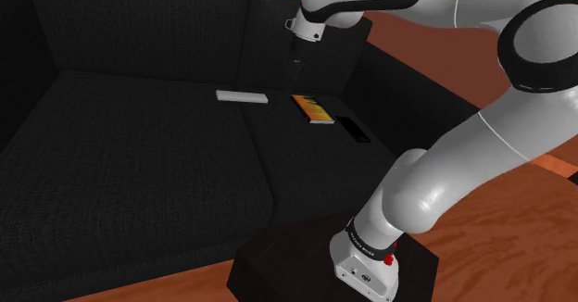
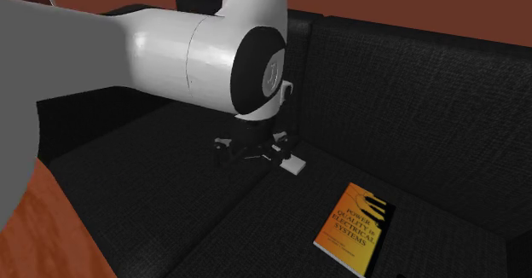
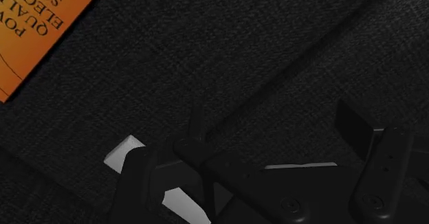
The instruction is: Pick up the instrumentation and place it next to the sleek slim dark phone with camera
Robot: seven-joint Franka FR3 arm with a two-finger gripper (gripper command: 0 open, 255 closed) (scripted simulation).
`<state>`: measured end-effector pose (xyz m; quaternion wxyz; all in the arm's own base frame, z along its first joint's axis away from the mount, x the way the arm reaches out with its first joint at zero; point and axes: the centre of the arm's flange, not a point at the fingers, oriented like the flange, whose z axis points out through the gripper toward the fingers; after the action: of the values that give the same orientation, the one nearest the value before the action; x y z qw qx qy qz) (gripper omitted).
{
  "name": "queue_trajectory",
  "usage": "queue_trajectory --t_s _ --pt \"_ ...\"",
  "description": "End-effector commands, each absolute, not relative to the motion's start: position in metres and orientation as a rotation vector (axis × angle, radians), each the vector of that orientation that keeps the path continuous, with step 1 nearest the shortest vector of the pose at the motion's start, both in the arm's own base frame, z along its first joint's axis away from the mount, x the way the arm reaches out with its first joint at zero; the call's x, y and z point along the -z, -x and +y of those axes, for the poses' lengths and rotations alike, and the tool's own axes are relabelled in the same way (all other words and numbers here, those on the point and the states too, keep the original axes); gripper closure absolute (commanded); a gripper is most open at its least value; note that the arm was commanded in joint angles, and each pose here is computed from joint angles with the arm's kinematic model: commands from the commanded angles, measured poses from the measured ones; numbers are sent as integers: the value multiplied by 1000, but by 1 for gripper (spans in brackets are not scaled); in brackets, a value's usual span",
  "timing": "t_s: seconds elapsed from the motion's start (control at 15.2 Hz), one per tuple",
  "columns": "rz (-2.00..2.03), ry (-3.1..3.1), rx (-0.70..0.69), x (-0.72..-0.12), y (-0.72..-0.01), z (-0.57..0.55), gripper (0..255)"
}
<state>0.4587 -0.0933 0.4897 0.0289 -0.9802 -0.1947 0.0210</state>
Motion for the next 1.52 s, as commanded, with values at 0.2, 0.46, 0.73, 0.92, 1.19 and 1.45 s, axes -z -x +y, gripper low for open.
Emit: queue_trajectory --t_s 0.2,0.46,0.73,0.92,1.19,1.45 --pt "-795 2990 -54 -456 -513 -110 0" --pt "-945 2954 -46 -431 -558 -117 0" --pt "-1093 2911 -37 -406 -603 -120 0" --pt "-1203 2874 -31 -388 -638 -119 0" --pt "-1334 2823 -24 -366 -679 -115 0" --pt "-1334 2823 -24 -345 -678 -115 0"
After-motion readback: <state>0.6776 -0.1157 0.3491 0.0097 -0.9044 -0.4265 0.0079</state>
